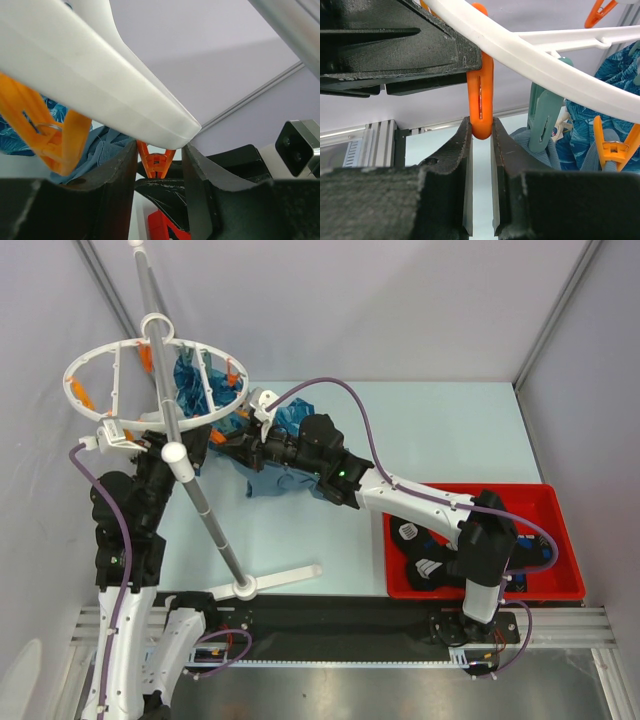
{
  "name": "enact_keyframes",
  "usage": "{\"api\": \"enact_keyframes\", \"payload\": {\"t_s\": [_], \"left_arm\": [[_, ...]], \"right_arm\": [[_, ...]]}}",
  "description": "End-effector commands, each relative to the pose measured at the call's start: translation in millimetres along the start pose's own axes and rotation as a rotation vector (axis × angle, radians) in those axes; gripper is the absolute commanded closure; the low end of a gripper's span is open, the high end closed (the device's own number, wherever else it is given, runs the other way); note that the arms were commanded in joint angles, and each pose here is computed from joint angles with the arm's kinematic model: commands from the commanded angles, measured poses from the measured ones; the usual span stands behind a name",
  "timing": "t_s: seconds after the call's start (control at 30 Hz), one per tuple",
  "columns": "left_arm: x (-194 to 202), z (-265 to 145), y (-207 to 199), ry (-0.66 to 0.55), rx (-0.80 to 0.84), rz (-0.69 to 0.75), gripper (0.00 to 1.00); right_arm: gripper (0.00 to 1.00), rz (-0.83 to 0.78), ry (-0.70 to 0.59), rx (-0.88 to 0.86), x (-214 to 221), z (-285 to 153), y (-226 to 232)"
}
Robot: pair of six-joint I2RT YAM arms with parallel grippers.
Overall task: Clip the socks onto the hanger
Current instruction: Open the clamp at the hanger, then pick up the sock from the bin.
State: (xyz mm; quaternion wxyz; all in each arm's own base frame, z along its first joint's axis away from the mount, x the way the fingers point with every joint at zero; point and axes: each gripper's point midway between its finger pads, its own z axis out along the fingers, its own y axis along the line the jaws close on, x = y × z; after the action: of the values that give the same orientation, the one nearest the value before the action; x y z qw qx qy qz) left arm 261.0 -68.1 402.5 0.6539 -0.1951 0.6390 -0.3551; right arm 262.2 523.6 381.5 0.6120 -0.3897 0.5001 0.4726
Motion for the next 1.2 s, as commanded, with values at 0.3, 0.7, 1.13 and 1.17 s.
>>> {"api": "enact_keyframes", "payload": {"t_s": [0.3, 0.7, 1.13, 1.17], "left_arm": [[-3, 2, -11, -0.017, 0.049, 0.004, 0.72], [-2, 3, -5, -0.012, 0.011, 0.009, 1.0], [-2, 3, 6, -0.01, -0.055, -0.004, 1.0], [-2, 2, 8, -0.01, -0.064, -0.007, 1.0]], "right_arm": [[1.0, -0.019, -0.087, 0.004, -43, -3, 0], [0.07, -0.035, -0.082, 0.087, -51, -25, -18], [0.0, 0.042, 0.035, 0.442, -71, -121, -109], [0.0, 0.059, 0.046, 0.501, -69, -129, -120]]}}
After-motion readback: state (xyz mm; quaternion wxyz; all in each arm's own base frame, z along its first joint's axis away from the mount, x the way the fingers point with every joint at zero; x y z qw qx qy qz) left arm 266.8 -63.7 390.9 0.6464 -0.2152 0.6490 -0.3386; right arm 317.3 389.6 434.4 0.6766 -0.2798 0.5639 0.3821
